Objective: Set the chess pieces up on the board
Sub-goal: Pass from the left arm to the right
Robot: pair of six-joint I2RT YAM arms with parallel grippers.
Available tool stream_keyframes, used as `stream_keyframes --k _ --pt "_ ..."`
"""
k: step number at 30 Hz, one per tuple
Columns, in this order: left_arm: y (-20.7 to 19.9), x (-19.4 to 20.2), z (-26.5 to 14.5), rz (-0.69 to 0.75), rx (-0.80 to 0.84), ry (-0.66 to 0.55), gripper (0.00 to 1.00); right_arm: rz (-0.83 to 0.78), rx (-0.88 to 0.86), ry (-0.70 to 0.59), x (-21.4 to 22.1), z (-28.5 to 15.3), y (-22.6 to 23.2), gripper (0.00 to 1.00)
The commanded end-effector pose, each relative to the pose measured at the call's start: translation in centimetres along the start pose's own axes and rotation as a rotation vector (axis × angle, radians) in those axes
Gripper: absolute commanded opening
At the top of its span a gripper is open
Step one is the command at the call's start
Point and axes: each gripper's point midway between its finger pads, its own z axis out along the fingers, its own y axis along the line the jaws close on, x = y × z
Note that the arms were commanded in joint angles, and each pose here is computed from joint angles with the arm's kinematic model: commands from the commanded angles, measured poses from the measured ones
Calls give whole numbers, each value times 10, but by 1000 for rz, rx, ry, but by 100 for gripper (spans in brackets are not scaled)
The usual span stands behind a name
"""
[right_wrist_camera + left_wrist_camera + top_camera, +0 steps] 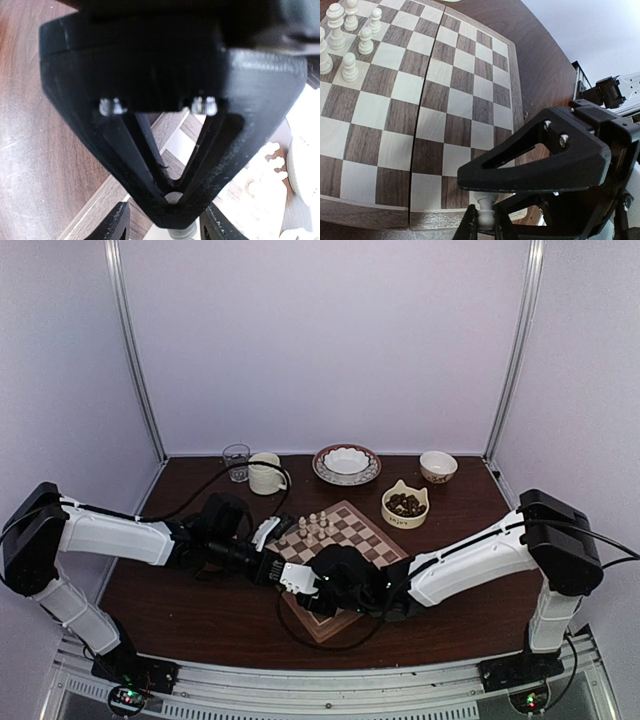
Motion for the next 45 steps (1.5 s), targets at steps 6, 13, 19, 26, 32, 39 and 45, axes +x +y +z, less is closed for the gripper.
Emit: stream_keyframes --k 6,13,19,26,32,39,45 --pt "-19 -16 -6 33 111 -56 2 21 16 -32 -2 -9 -10 49" --pt "-21 -14 -5 41 120 -43 2 21 44 -26 -2 -9 -15 44" --pt "-18 -12 -1 30 115 -26 2 28 52 -35 -4 -12 -18 41" --pt "-12 -10 2 19 97 -10 2 30 50 -52 -8 -17 -19 45" --pt "-10 -9 5 14 89 -1 2 22 40 -42 -7 -15 -17 40" --pt "-10 -8 5 12 89 -1 5 19 37 -30 -5 -12 -15 18" --pt "-6 -10 2 17 62 -24 16 39 27 -33 -3 -10 -12 13"
